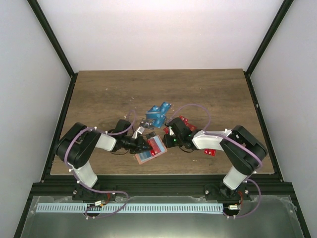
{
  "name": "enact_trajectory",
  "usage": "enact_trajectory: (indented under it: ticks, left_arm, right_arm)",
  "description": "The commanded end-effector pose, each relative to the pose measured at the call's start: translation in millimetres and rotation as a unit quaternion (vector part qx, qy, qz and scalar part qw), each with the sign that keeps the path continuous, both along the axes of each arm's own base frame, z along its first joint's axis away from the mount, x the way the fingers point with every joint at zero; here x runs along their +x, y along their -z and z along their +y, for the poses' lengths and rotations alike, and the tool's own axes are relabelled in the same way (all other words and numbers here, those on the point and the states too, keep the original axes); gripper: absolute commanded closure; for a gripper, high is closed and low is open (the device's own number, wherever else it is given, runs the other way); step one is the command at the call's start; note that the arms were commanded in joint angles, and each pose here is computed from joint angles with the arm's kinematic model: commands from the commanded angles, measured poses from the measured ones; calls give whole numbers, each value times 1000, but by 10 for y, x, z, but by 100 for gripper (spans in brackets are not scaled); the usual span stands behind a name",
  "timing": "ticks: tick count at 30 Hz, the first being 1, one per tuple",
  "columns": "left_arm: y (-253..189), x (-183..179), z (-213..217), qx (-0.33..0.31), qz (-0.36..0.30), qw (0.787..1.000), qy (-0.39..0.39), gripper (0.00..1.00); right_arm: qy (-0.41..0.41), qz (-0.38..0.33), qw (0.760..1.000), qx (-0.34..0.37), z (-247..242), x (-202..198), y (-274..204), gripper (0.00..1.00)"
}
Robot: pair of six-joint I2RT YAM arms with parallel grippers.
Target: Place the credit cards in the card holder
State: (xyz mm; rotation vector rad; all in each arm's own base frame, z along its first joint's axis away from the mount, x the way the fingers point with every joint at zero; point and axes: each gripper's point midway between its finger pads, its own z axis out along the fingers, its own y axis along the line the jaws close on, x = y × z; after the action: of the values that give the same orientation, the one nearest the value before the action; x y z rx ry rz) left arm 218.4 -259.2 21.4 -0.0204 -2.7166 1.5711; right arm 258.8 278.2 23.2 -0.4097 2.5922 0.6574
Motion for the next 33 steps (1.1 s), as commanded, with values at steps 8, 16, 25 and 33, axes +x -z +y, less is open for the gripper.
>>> enact_trajectory:
  ticks: [8, 16, 25, 33]
  left_arm:
    - [106, 68, -85, 6, -3, 1000, -5, 96]
    - [178, 126, -130, 3, 0, 1000, -6, 96]
    - [170, 184, -162, -1, -10, 1000, -8, 91]
    - [126, 25, 45, 84, -13, 996, -2, 69]
  right_arm:
    - [-16, 66, 997, -37, -21, -184, 389, 80]
    - [-20, 69, 997, -34, -5, -192, 394, 80]
    - [-6, 65, 996, -53, -63, -149, 391, 80]
    - [-7, 27, 999, -37, -34, -47, -43, 79]
